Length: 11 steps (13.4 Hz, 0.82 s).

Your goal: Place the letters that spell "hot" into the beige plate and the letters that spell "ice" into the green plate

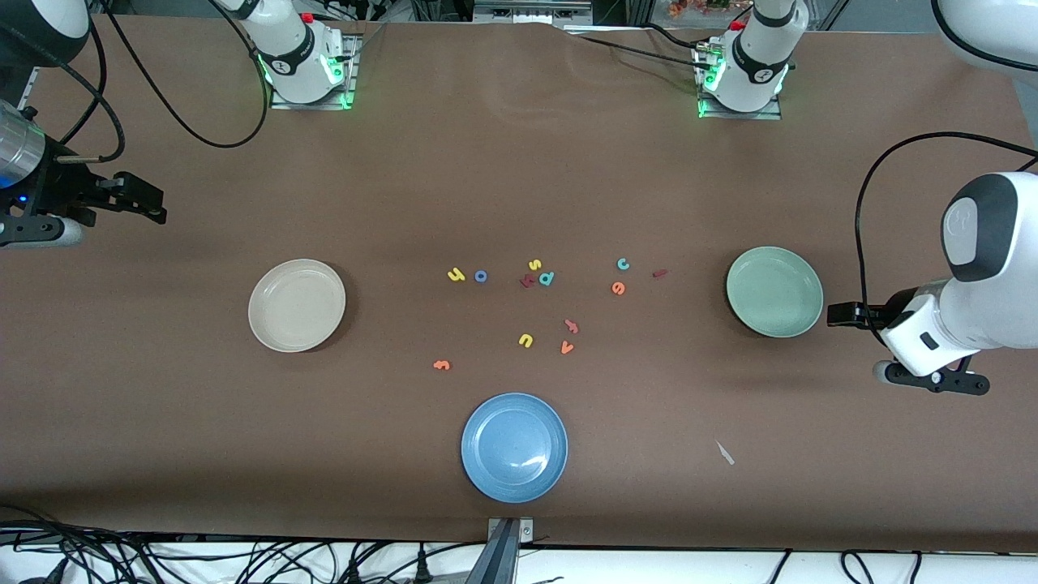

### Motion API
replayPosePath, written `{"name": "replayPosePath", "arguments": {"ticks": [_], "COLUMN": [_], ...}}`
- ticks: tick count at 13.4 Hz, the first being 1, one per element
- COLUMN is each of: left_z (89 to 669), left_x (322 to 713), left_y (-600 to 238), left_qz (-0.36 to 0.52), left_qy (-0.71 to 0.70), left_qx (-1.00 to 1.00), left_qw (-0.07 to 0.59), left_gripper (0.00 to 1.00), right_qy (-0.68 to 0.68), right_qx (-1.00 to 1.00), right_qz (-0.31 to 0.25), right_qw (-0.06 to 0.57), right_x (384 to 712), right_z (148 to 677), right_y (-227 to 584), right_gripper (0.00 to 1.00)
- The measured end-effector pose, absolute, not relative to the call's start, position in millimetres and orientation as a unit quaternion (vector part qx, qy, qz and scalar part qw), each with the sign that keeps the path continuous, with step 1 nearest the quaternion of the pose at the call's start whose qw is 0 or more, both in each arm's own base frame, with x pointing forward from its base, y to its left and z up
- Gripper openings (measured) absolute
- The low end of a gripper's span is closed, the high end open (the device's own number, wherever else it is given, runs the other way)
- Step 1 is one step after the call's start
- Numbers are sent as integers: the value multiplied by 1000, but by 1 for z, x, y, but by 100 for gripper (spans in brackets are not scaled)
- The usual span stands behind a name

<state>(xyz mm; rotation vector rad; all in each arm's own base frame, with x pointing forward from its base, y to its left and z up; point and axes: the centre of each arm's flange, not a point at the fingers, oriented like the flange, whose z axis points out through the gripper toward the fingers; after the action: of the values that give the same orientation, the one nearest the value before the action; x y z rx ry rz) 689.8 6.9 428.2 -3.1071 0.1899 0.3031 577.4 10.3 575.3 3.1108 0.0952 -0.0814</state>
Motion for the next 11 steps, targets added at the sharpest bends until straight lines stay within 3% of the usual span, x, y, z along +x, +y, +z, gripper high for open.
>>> {"name": "replayPosePath", "arguments": {"ticks": [11], "left_z": [427], "left_x": [690], "left_y": [3], "left_qz": [98], "left_qy": [54], "left_qx": [-994], "left_qw": [8], "left_gripper": [100], "right_qy": [32], "right_qx": [999], "right_qz": [-28], "right_qw": [5], "right_x": [577], "right_z": [576], "right_y": [10], "right_gripper": [100]}}
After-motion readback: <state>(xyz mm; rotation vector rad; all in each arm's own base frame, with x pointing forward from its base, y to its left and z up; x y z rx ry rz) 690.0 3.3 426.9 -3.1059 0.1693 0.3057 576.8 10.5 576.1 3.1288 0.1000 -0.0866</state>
